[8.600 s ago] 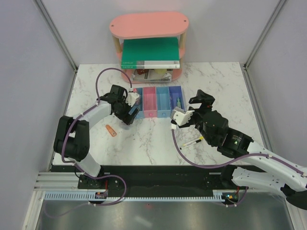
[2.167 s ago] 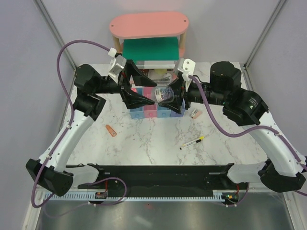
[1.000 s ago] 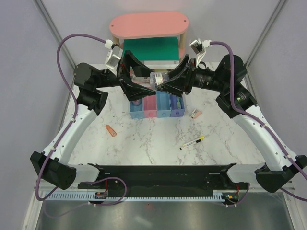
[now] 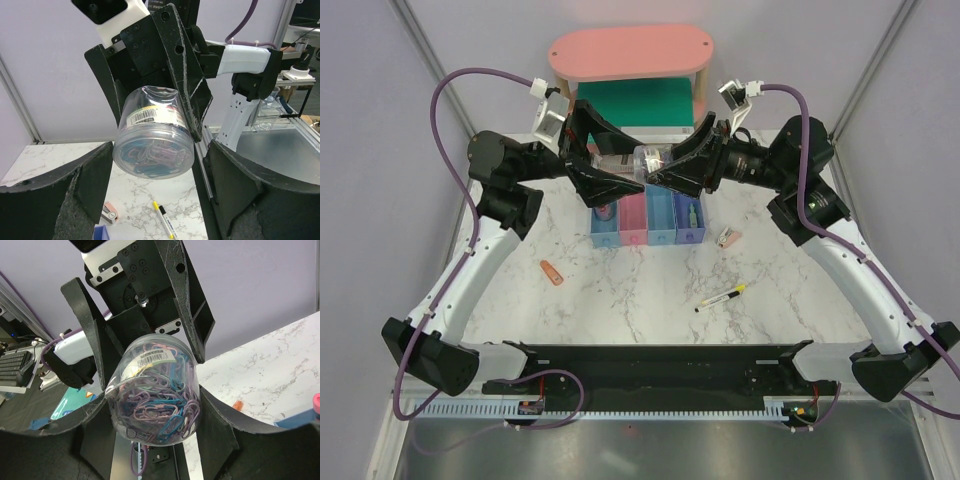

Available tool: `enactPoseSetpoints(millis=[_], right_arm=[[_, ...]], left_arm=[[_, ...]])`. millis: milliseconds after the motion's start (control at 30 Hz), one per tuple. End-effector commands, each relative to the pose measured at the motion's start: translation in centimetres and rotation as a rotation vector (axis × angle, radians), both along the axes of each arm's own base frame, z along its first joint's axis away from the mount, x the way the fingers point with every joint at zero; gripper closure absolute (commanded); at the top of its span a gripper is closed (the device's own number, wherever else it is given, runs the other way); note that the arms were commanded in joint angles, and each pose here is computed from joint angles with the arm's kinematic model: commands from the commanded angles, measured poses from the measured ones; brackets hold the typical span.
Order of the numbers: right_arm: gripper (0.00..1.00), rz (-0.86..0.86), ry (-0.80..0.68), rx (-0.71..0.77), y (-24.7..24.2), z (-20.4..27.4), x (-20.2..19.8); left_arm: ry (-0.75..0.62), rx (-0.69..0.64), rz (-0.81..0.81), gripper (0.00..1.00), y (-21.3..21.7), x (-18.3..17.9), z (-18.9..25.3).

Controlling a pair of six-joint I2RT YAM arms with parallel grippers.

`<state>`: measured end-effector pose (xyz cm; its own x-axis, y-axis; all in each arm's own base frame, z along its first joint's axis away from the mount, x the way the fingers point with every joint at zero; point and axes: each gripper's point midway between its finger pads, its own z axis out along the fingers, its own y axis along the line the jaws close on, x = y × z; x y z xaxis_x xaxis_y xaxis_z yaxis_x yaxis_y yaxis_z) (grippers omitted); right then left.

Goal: Sort the stationery into containers
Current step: Pick up the stationery from the center of the board.

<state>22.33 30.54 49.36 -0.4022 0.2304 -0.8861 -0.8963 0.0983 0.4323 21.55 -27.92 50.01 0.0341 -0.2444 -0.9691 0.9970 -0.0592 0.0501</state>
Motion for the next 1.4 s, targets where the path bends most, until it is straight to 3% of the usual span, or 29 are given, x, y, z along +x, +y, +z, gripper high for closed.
enactPoseSetpoints(millis=[0, 267, 433, 633, 700, 733, 767, 833, 867, 933, 967, 1067, 1367], right_arm=[[0.99, 0.015, -0.061, 0.048, -0.2, 2.0, -0.5], [0.98, 0.013, -0.058, 0.057, -0.1, 2.1, -0.3], [0.98, 0.014, -0.054, 0.055, -0.1, 1.9, -0.2], [0.95, 0.014, -0.054, 0.061, 0.0, 2.1, -0.2], [0.90, 0.014, -0.053, 0.059, -0.1, 2.1, -0.2], [0.86, 0.015, -0.055, 0.059, -0.1, 2.1, -0.3], [0.75, 0.012, -0.057, 0.059, -0.1, 2.1, -0.2], [0.65, 0.008, -0.055, 0.056, -0.1, 2.0, -0.2], [0.49, 0.006, -0.056, 0.056, -0.2, 2.0, -0.1], [0.33, 0.007, -0.061, 0.055, -0.2, 2.0, -0.2], [0.19, 0.004, -0.061, 0.054, -0.2, 2.0, -0.1], [0.02, -0.003, -0.063, 0.052, -0.4, 2.0, 0.0], [0.02, -0.083, -0.067, 0.019, -2.9, 1.8, 1.5]], left_arm=[[-0.031, -0.029, -0.004, 0.17, 0.1, -0.6, 1.5], [-0.038, -0.024, -0.013, 0.26, -0.3, -0.4, 1.4], [-0.046, -0.024, -0.015, 0.50, -0.5, -0.4, 1.6], [-0.043, -0.024, -0.017, 0.62, -0.5, -0.5, 1.7], [-0.042, -0.025, -0.014, 0.82, -0.4, -0.6, 1.7], [-0.033, -0.026, -0.008, 0.85, -0.5, -0.4, 1.7], [-0.032, -0.025, -0.008, 0.88, -0.5, -0.4, 1.6], [-0.034, -0.026, -0.005, 0.92, -0.4, -0.4, 1.6], [-0.031, -0.026, -0.005, 0.95, -0.5, -0.4, 1.6], [-0.030, -0.023, -0.005, 0.98, -0.5, -0.4, 1.5], [-0.032, -0.024, -0.004, 0.98, -0.4, -0.4, 1.5], [-0.032, -0.019, -0.007, 0.98, -0.4, -0.5, 1.3], [-0.034, 0.002, 0.001, 0.98, -0.2, -0.4, 0.3]])
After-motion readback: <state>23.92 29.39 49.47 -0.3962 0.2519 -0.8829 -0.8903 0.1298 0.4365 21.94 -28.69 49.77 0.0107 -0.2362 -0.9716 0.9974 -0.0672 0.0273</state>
